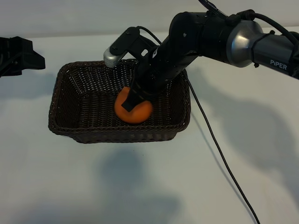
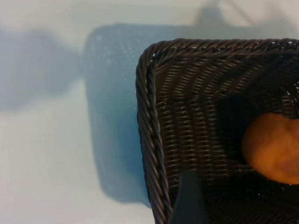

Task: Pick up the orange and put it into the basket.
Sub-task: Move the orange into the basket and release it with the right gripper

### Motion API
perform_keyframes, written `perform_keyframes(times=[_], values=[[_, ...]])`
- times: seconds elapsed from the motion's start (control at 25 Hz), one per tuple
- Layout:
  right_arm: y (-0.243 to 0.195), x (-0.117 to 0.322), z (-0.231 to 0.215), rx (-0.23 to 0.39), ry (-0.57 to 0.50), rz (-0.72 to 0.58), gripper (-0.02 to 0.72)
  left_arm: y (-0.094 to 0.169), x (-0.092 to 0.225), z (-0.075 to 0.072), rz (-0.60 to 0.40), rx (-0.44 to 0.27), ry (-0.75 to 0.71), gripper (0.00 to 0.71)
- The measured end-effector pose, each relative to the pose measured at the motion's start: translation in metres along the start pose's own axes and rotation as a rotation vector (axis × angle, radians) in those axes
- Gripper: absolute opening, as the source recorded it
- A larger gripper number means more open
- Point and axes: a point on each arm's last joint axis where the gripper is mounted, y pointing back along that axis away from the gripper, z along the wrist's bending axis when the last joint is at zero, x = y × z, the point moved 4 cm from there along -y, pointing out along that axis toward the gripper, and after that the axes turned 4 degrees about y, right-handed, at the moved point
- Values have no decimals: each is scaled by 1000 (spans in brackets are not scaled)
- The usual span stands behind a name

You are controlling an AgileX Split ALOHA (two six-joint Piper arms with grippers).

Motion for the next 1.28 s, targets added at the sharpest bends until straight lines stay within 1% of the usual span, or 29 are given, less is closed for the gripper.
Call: perform_keyframes(times=[0.4, 0.64, 1.04, 1.12, 1.16, 1.2, 1.28], values=[[0, 0, 0, 0, 0, -1, 44, 0, 0, 0, 1, 0, 0, 590], [-16, 8, -3, -4, -11, 26, 44, 0, 0, 0, 2, 1, 0, 590], [-17, 8, -4, -1, -12, 24, 53, 0, 1, 0, 5, 1, 3, 590], [-17, 8, -4, -2, -16, 25, 91, 0, 1, 0, 7, 2, 3, 590], [-17, 8, -3, -3, -23, 27, 133, 0, 1, 0, 7, 2, 3, 590], [-17, 8, -3, -5, -28, 29, 181, 0, 1, 0, 7, 2, 3, 590], [-17, 9, -2, -12, -35, 36, 335, 0, 1, 0, 7, 2, 3, 590]])
